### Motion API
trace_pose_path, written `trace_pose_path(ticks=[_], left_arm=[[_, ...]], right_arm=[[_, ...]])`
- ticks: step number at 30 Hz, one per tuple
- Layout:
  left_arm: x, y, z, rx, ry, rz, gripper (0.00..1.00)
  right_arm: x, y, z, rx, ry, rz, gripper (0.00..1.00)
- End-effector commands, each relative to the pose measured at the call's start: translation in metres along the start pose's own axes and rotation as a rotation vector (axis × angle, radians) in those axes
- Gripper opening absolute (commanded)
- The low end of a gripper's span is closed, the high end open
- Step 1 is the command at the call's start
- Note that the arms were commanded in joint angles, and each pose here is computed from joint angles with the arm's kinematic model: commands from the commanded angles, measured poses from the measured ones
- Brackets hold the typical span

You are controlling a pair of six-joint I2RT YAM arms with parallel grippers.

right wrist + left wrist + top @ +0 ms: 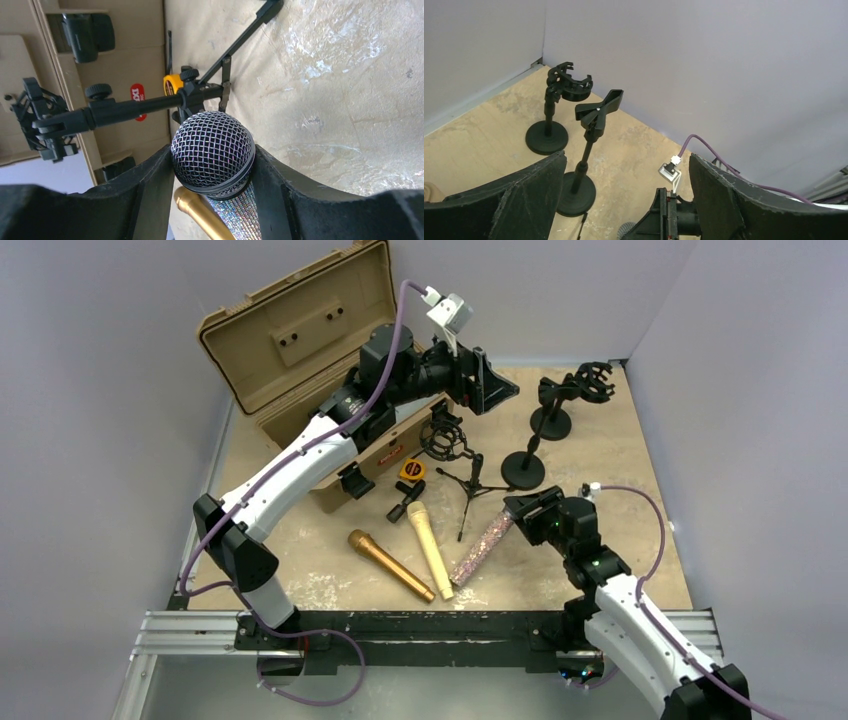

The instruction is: Remove the microphone from the stand

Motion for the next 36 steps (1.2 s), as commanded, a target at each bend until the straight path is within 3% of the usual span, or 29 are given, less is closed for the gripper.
trace_pose_path(ticks=[1, 4, 8, 10, 18, 21, 26, 36], left_arm=[[0.017, -0.010, -0.027, -0.119, -0.034, -0.048, 0.89], [0.015, -0.011, -0.032, -0.144, -0.050, -0.040, 0.89], [0.014, -0.010, -0.031, -0.136, -0.042, -0.041, 0.90], [0.013, -0.008, -0.029, -0.131, -0.044, -0.038, 0.90], [0.011, -0.006, -0.021, -0.081, -0.011, -0.025, 0.90], [0.013, -0.010, -0.023, -0.076, 0.003, -0.033, 0.90], [0.015, -0.015, -0.032, -0.091, 0.014, -0.037, 0.90], [0.017, -0.032, -0.065, -0.109, 0.130, -0.058, 0.90]], right_arm=[[0.022, 0.000, 0.014, 0.016, 0.088, -0.136, 0.51], [0.022, 0.004, 0.014, -0.008, 0.084, -0.123, 0.56], [0.019, 0.011, 0.008, -0.069, 0.071, -0.098, 0.82], [0.019, 0.012, 0.008, -0.068, 0.065, -0.098, 0.88], [0.050, -0.011, 0.047, 0.054, -0.160, -0.223, 0.93], [0.073, -0.040, 0.078, 0.148, -0.246, -0.331, 0.98], [0.117, -0.085, 0.132, 0.283, -0.245, -0.547, 0.99], [0.165, -0.057, 0.174, 0.272, -0.317, -0.586, 0.99]])
Point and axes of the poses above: each gripper's point midway between its finger pads, its own y axis out along the fingers, its own z axis along the line the jaws close on, x = y × z, the point moved 7 cm from there along -y, back along the fingers, and after that the axes turned 15 degrees about -y, right-handed, at the moved point
